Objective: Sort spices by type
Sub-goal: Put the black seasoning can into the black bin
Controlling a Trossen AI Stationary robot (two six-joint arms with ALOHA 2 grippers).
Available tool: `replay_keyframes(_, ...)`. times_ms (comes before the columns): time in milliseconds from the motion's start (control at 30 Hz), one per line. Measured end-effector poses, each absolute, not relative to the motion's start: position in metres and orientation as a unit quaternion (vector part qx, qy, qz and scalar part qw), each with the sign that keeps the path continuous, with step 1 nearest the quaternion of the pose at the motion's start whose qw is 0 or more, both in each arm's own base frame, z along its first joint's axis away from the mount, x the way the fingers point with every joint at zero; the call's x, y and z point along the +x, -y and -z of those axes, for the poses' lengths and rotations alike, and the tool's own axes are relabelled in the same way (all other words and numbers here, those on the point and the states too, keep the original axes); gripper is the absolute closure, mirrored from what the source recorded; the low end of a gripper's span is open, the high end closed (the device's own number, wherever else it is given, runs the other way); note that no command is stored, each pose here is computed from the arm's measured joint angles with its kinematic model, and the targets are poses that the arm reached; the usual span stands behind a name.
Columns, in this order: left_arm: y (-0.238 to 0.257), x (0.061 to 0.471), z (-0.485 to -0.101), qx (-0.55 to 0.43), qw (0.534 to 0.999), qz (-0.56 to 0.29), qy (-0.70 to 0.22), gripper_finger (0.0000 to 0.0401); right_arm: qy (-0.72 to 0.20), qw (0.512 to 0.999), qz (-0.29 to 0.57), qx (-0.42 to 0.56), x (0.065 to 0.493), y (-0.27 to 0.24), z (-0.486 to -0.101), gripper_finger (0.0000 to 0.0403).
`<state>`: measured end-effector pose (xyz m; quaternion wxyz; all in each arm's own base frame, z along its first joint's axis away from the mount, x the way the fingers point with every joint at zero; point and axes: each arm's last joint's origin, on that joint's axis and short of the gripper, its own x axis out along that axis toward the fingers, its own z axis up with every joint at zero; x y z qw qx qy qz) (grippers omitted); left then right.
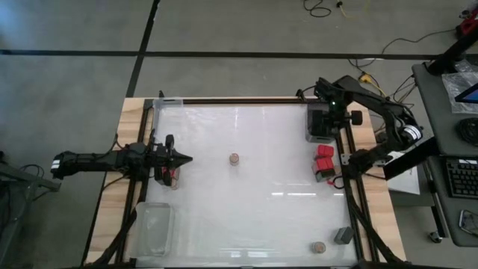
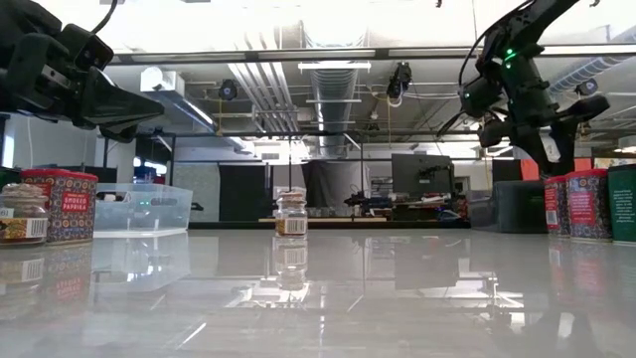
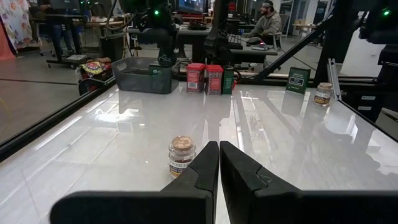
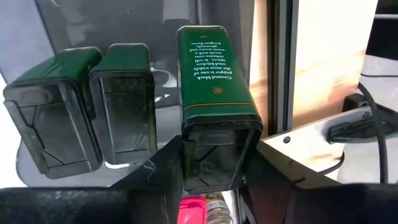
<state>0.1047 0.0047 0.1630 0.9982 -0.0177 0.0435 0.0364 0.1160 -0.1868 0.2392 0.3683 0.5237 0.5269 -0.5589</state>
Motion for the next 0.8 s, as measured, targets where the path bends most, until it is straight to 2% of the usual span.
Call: replay_keyframes(800, -0.005, 0.105, -0.163, -0.004, 0.998, -0.04, -0.044, 0.0401, -0.547, 0.388, 0.518, 0.531, 0.124, 0.197, -0.226, 0.0263)
